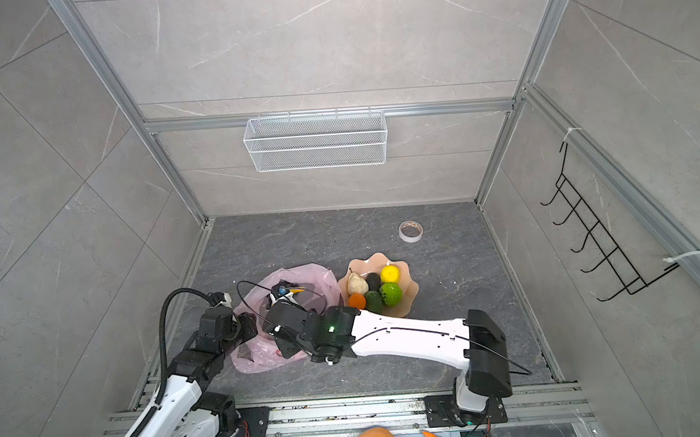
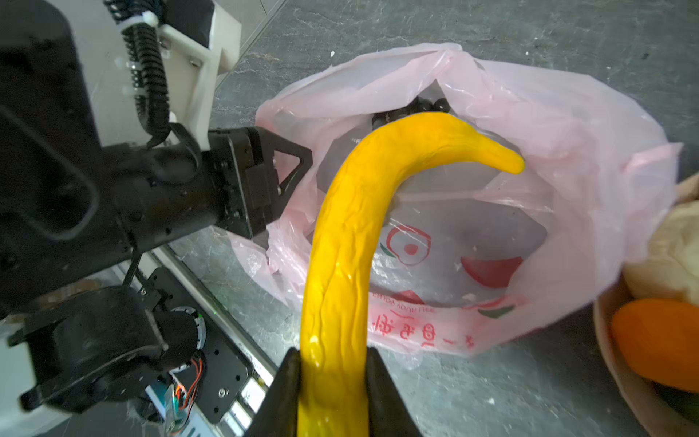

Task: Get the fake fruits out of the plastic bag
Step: 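Lift the yellow fruit out and carry it over the pink bowl, then lower the yellow fruit onto the bowl and open the right gripper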

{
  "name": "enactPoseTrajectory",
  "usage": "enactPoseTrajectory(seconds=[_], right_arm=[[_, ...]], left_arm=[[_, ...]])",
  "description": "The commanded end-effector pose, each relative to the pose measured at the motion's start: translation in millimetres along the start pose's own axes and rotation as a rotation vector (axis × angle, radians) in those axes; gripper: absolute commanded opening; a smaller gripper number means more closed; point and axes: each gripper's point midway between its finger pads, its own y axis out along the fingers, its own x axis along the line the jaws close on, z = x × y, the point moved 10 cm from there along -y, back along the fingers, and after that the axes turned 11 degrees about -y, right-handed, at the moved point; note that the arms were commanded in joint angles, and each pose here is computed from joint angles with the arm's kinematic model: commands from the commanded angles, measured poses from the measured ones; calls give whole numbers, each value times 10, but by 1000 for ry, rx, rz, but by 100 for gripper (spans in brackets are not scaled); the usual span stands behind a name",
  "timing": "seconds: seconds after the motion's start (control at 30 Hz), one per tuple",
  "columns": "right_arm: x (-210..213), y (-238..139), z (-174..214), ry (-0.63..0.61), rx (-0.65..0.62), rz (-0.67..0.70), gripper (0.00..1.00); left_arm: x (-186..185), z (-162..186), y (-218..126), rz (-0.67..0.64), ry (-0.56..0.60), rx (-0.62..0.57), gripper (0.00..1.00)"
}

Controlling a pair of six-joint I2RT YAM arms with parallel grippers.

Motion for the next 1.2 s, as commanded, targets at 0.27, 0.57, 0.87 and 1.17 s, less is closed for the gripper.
enactPoseTrajectory(seconds=[0.27, 0.57, 0.87, 1.17], right_arm=[[-576, -546, 176, 69, -30, 315, 26], [-1131, -597, 454, 162, 57, 443, 26], [-1538, -327, 393, 230, 123, 487, 26], [-1864, 209, 110, 258, 231, 563, 27]], left_arm=[[-17, -27, -25, 16, 11, -26, 38], [-17, -25, -21, 14, 12, -23, 38], [-28, -33, -6, 12, 13, -17, 38], [-27, -28, -9, 14, 14, -16, 38]])
